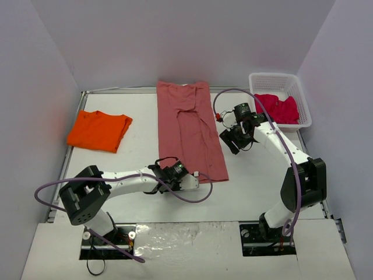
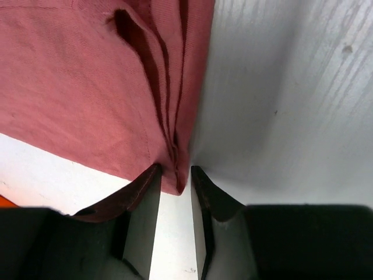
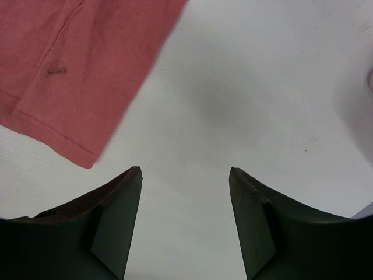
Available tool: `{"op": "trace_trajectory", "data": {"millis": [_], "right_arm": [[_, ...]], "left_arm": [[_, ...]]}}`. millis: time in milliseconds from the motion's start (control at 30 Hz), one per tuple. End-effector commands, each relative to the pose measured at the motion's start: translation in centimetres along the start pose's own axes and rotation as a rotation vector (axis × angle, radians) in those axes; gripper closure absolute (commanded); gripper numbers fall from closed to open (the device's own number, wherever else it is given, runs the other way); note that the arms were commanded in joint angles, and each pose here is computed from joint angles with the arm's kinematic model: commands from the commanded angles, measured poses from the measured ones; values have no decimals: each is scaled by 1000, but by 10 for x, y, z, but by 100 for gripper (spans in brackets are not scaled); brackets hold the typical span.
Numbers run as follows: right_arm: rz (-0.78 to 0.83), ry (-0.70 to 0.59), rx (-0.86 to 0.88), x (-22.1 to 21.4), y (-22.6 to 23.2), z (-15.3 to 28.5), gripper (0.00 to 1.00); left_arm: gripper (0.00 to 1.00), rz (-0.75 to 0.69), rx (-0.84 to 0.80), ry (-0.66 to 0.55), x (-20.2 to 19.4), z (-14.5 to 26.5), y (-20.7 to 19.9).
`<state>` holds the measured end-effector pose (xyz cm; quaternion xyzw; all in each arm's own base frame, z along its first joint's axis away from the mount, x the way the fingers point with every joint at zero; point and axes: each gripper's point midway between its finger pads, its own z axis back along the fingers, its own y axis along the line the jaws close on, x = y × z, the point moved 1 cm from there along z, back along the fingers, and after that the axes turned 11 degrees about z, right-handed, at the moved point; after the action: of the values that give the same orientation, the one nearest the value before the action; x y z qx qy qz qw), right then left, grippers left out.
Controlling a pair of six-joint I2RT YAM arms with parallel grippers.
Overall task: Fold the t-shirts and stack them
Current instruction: Grab the bottom of the folded rectangular tshirt with both arms
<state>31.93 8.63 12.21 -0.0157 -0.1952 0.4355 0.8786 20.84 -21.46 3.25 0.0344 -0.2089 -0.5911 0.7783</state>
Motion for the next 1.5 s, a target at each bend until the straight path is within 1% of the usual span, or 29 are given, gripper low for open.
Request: {"op": "trace_trajectory", "data": {"millis": [0, 33, 67, 100, 133, 333, 433, 533, 567, 667, 733, 833, 900, 1033, 1133, 1467], "right_arm": [[-1, -4, 8, 3, -3, 3, 43], [-1, 0, 9, 2, -3, 2, 43], [-1, 1, 9, 2, -3, 2, 43], [-2, 3, 15, 2, -2, 1, 43], [0, 2, 18, 1, -1, 1, 43], [0, 0, 29, 1, 1, -1, 43], [2, -7, 51, 2, 5, -2, 47], [25, -19, 72, 3, 14, -1, 47], [45, -25, 75, 2, 17, 2, 47], [88, -45, 91, 1, 26, 8, 47], [116, -55, 98, -1, 30, 11, 48], [152, -59, 122, -9, 38, 9, 47], [188, -85, 150, -11, 45, 11, 45], [329, -149, 218, -23, 65, 8, 41], [386, -191, 238, -23, 71, 9, 41], [427, -186, 393, -31, 95, -17, 43]], "left_arm": [[74, 23, 3, 10, 1, -7, -2], [78, 27, 4, 9, 3, -7, -2], [84, 29, 2, 13, 3, -7, -2], [95, 30, 1, 20, 2, -9, -3], [97, 33, 7, 19, 2, -9, -2], [98, 36, 30, 23, 1, -9, 2], [97, 50, 51, 6, 5, -4, 8], [98, 89, 30, -52, 15, 11, 17], [98, 112, 42, -90, 20, 22, 26], [98, 130, 63, -161, 29, 39, 38], [98, 130, 70, -176, 29, 44, 41], [98, 145, 56, -175, 27, 45, 42], [98, 163, 36, -177, 27, 44, 41], [98, 193, 21, -171, 26, 38, 44], [98, 216, 10, -163, 23, 34, 47], [98, 251, 13, -132, 16, 23, 53]]}}
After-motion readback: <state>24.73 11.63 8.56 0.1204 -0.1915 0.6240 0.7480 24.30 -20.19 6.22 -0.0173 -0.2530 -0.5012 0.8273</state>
